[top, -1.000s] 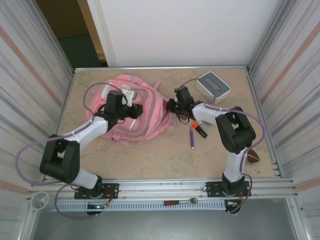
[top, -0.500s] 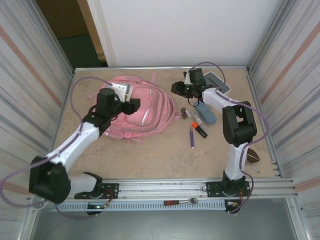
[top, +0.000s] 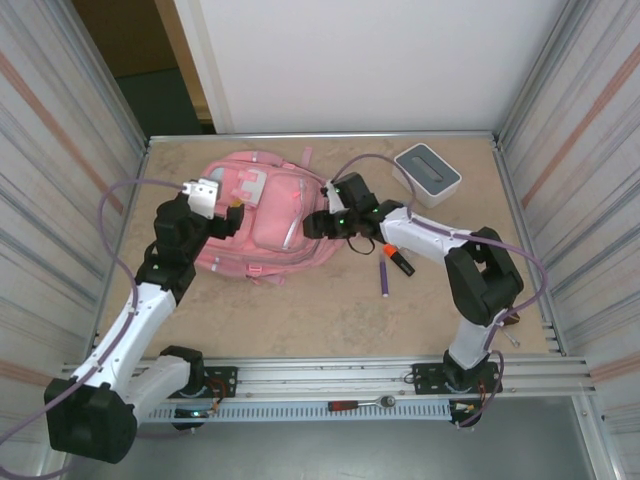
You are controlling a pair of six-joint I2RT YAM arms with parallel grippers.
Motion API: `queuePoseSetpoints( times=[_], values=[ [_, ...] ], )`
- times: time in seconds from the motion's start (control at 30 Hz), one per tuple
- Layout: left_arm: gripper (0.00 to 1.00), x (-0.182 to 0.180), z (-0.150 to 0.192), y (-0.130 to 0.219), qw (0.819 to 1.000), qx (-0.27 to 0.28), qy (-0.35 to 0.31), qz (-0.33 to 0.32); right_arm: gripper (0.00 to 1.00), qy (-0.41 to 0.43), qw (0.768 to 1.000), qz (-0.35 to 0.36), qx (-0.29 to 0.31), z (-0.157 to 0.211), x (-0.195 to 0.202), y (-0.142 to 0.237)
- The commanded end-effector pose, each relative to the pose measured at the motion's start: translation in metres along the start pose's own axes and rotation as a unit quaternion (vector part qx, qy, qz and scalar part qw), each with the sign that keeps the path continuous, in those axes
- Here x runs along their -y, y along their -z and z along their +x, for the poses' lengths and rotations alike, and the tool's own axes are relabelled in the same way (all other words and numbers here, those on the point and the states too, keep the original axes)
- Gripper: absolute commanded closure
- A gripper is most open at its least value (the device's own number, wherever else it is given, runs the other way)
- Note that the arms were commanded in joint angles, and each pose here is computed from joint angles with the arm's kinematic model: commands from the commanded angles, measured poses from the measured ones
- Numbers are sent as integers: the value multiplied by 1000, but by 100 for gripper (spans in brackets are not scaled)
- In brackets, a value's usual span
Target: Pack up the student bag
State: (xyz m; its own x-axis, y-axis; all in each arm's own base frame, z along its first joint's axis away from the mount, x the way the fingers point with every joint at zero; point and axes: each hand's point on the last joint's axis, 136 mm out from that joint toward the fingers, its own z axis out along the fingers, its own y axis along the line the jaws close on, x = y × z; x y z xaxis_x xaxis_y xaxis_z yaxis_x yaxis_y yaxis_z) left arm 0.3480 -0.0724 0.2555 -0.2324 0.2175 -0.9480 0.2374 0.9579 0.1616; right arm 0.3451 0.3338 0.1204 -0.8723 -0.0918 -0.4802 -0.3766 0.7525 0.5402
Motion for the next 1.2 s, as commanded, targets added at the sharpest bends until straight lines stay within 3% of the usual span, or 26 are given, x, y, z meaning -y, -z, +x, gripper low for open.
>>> queuePoseSetpoints(
  times=[0.0,0.1,0.23,0.37,0.47,0.63,0.8,0.93,1.17],
  values=[
    [12,12,12,-5,997,-7,-73,36,42,-12,999,26,-31,12,26,-15],
    [12,31,40,-11,986,-56,-128,90,45,-33,997,56,-33,12,54,-19],
    [12,29,70,-16,977,-117,-159,75,50,-55,993,101,-38,5,93,-21],
    [12,35,80,-10,973,-114,-185,81,53,-59,987,150,-24,-14,127,-18],
    [12,56,85,-8,959,-107,-235,115,54,-66,984,163,-8,-36,144,-16],
    [15,86,109,-6,925,-133,-303,185,53,-55,991,116,24,-72,122,-7],
    [18,115,142,5,872,-138,-394,254,48,-45,995,81,46,-83,98,15],
    [22,128,160,8,857,-142,-412,276,47,-49,995,74,48,-75,95,24],
    [30,128,203,6,824,-220,-440,280,46,-77,995,56,36,-64,105,23]
  ],
)
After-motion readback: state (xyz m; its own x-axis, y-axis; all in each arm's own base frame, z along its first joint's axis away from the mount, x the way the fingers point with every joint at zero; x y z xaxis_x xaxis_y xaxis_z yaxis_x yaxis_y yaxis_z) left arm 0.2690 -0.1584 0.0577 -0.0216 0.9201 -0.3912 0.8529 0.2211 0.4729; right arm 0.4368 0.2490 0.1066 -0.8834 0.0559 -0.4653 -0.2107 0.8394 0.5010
